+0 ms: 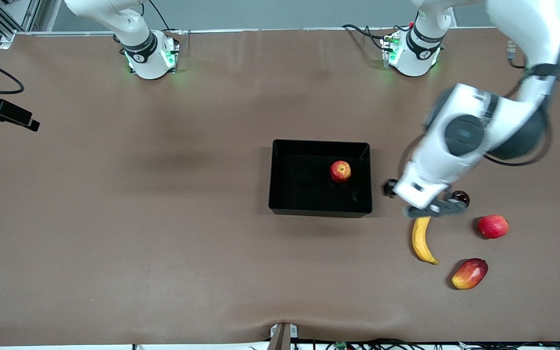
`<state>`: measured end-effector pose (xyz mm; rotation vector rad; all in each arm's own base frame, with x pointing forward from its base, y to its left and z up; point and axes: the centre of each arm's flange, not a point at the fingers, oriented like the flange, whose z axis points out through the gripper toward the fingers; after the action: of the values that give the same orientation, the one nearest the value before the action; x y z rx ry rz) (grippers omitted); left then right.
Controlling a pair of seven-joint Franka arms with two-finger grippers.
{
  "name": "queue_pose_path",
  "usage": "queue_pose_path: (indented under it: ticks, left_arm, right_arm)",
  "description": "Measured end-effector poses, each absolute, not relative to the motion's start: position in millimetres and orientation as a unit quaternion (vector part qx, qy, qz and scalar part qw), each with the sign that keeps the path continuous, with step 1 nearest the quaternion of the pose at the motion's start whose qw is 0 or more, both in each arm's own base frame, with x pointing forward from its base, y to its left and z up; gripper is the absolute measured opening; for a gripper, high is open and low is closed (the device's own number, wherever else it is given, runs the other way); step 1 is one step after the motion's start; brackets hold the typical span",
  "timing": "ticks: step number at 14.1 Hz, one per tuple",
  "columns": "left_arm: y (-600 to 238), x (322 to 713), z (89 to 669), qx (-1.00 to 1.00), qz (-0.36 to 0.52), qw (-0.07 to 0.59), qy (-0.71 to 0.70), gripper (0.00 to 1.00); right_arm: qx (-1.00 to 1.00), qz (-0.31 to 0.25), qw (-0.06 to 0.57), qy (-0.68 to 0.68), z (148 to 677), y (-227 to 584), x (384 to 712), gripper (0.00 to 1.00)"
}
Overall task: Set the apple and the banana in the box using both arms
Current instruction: 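Open the left gripper to drop the apple into the box, then move the left gripper to the yellow banana and grasp it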
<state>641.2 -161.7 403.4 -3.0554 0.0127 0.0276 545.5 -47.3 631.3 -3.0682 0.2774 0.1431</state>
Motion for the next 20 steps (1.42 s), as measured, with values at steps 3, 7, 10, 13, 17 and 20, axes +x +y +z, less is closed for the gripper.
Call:
queue_pose_path:
  ticks: [3,7,10,13,17,20]
  left_arm:
    - [-88.9,671.6,359.4,-0.998,0.001,0.01,0.062,0.98]
    - [-66.9,692.8,280.0,-0.994,-0.022,-0.031,0.1,0.83]
    - [-68.3,699.2,239.2,-0.991,-0.047,-0.032,0.118,0.72]
    - [-70.4,699.4,212.9,-0.991,-0.049,-0.046,0.116,0.69]
    - [-67.9,698.1,199.6,-0.992,-0.044,-0.049,0.112,0.45]
    - [-61.6,700.1,201.7,-0.994,-0.044,-0.044,0.093,0.36]
  right_arm:
    - [-0.996,0.045,0.034,0.065,630.0,-70.6,543.7,1.0]
    - [-0.997,0.047,0.037,0.054,627.6,-70.8,543.7,1.0]
    - [-0.998,0.047,0.024,0.046,628.0,-64.2,544.4,1.0]
    - [-0.998,0.044,0.013,0.045,629.5,-64.8,544.7,1.0]
    - [-0.998,0.038,0.009,0.04,632.8,-60.3,545.4,1.0]
    - [-0.999,0.036,0.009,0.039,634.3,-59.1,545.2,1.0]
